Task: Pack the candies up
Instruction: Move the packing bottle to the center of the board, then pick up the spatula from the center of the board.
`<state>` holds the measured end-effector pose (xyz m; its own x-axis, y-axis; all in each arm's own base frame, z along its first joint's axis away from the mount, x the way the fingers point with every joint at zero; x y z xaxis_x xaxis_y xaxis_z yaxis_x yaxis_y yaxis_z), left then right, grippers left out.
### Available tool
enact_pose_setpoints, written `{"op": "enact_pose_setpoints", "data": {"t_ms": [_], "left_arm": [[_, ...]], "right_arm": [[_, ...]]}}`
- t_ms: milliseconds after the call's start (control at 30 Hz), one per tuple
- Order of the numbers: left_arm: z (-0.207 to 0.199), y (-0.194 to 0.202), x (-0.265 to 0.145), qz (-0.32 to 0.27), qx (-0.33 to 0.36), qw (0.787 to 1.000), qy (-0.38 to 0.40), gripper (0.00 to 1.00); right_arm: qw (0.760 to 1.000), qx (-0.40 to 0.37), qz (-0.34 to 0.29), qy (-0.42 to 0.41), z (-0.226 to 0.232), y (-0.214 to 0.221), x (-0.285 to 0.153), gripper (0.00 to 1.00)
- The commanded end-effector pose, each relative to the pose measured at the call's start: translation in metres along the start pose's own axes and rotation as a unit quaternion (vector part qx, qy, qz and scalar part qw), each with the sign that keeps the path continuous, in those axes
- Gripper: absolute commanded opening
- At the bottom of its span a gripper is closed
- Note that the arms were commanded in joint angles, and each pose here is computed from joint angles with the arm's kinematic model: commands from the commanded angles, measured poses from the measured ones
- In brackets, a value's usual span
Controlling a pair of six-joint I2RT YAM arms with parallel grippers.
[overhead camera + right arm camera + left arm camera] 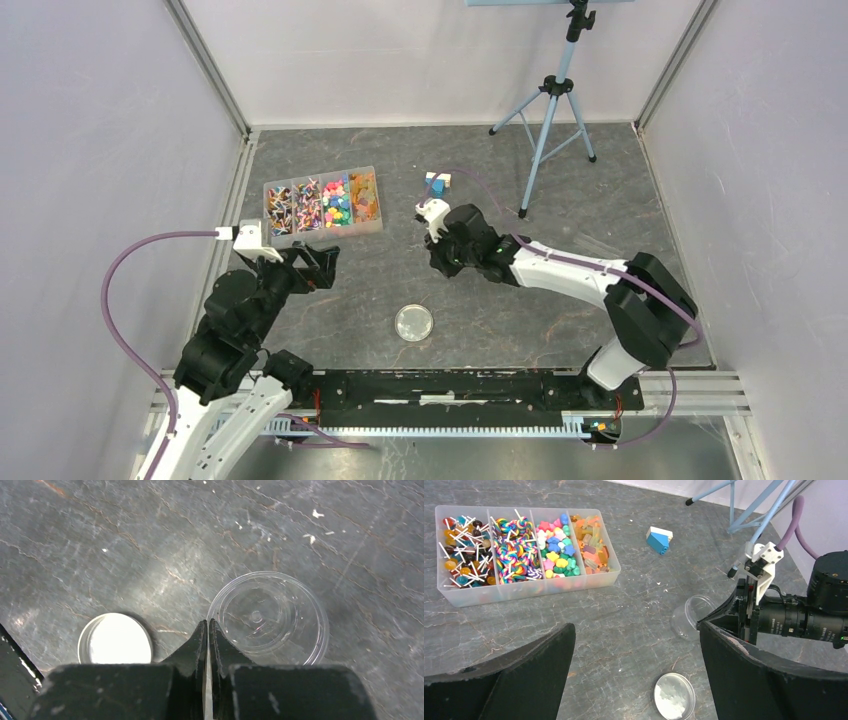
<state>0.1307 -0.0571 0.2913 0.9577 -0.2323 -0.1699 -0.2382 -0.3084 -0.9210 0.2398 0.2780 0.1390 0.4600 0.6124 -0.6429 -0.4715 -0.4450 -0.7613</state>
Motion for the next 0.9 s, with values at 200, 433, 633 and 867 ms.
{"op": "enact_pose_setpoints", "data": {"t_ms": [200,433,633,867], "left_arm": [[0.005,-0.002,0.004,-0.007,0.019,1.000,-0.018,1.00],[0.005,-0.002,0.003,-0.007,0.019,1.000,-0.019,1.00],[0.004,-0.001,0.003,-0.006,0.018,1.000,-0.016,1.00],[0.005,-0.001,0.003,-0.006,0.018,1.000,-0.017,1.00]], "right_arm": [[0.998,0.006,-0.019,-0.063,0.045,-0.028,0.028,0.06],[0.999,0.000,-0.036,-0.010,0.035,-0.043,0.017,0.40],[0.994,-0.032,-0.046,0.093,-0.019,-0.057,-0.018,0.59],[0.972,-0.068,-0.043,0.219,-0.100,-0.032,-0.064,0.98]]}}
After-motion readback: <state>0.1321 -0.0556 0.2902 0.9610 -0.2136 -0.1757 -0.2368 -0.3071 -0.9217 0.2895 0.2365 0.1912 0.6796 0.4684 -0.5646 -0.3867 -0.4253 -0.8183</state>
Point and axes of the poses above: each gripper's point midway between its finger pads, its own x axis out along the fingers, its own z axis along the line the jaws close on, y = z × x, the point moved 7 cm from there along -x, back along the fingers, and after that the axes turned 1 degree about -x, right-handed, at the moved point
